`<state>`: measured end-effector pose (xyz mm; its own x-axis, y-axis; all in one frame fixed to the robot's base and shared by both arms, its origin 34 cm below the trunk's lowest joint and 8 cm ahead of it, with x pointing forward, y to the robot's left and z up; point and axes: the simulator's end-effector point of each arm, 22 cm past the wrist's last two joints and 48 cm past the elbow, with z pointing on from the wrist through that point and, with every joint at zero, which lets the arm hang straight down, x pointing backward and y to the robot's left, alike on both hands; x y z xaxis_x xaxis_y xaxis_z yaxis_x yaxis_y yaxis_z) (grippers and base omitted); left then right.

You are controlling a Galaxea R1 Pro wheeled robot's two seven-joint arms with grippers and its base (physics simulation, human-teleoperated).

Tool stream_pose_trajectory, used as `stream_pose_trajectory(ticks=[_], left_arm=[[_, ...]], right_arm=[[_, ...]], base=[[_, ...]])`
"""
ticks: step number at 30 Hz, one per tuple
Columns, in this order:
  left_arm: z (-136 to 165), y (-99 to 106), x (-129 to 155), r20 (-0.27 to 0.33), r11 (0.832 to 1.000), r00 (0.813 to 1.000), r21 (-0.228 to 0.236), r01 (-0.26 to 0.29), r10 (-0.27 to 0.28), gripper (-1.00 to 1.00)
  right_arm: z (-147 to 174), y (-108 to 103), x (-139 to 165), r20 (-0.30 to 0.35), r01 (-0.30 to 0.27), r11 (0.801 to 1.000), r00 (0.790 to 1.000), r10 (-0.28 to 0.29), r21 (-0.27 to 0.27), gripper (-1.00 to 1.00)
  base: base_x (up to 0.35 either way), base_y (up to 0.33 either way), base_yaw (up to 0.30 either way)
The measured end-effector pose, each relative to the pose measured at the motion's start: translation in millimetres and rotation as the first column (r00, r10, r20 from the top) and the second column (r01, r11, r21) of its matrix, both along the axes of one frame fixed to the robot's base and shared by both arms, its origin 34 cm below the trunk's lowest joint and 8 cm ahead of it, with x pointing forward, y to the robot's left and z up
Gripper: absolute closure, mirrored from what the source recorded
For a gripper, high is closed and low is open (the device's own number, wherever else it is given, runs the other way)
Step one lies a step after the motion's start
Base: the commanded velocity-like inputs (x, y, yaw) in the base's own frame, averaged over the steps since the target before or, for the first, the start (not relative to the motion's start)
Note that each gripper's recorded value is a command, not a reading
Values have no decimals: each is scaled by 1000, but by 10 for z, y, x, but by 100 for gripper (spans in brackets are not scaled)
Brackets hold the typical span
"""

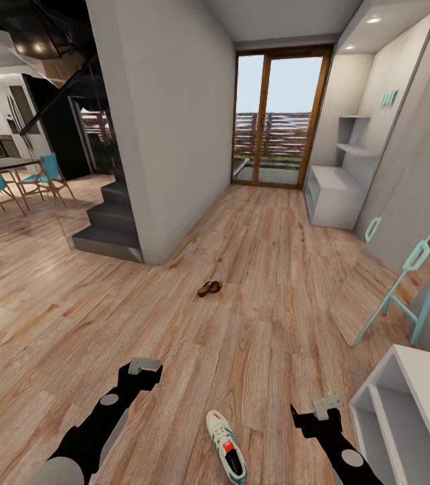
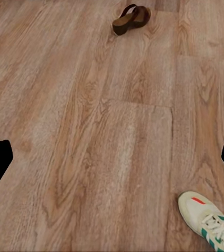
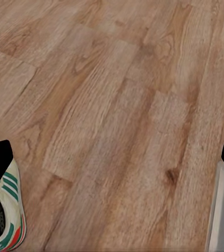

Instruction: Pick up the two gym shoes and the two sandals from the corridor floor and place them onto the hallstand (shoe rack) in the corridor, making sure they are on the rack and not on the floor. Arrange them so the two gym shoes are next to each other and the two sandals are next to each other.

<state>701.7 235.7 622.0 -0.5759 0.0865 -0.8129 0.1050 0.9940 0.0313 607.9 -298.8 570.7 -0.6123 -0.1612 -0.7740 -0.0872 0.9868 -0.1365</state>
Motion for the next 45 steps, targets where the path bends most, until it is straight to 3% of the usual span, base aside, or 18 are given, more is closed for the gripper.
stream_pose_trajectory(ticks=[7, 8, 9, 18, 23, 28, 33, 41, 44, 45], left_arm=[[-79, 2, 25, 21, 1000, 1000, 3, 10, -10, -100], [-21, -136, 63, 49, 997, 997, -31, 68, -67, -100], [-36, -148, 63, 51, 997, 996, -33, 73, -71, -100], [-212, -1, 26, 55, 997, 996, -15, 70, -69, -100], [-203, 50, 78, 101, 997, 992, -5, 72, -72, -100], [-221, 72, 106, 141, 997, 987, -1, 75, -74, -100], [-298, 82, 103, 150, 997, 986, -2, 73, -72, -100], [-405, 72, 120, 163, 997, 984, -7, 71, -69, -100], [-398, 61, 154, 179, 997, 981, -9, 71, -68, -100], [-369, 50, 179, 191, 997, 979, -11, 72, -69, -100]], right_arm=[[-93, 4, 22, 8, 3, 1000, 1000, -3, 1, -100], [104, 37, 202, 67, -8, 1000, 998, 8, 3, -100], [95, 42, 208, 69, -10, 1000, 998, 9, 4, -100], [1, 72, 325, 69, -12, 1000, 998, 11, 7, -100], [-38, 75, 403, 76, -14, 1000, 997, 13, 5, -100], [39, 85, 666, 98, -13, 1000, 995, 12, 3, -100], [43, 73, 831, 89, -5, 1000, 996, 5, 2, -100], [-110, 86, 840, 79, -5, 1000, 997, 5, 3, -100], [-259, 119, 774, 56, -15, 1000, 998, 14, 12, -100], [-387, 197, 692, 26, -43, 998, 999, 43, 36, -100]], base=[[0, 0, 0], [0, 0, 0], [0, 0, 0], [0, 0, 0], [0, 0, 0], [0, 0, 0], [0, 0, 0], [0, 0, 0], [0, 0, 0], [0, 0, 0]])
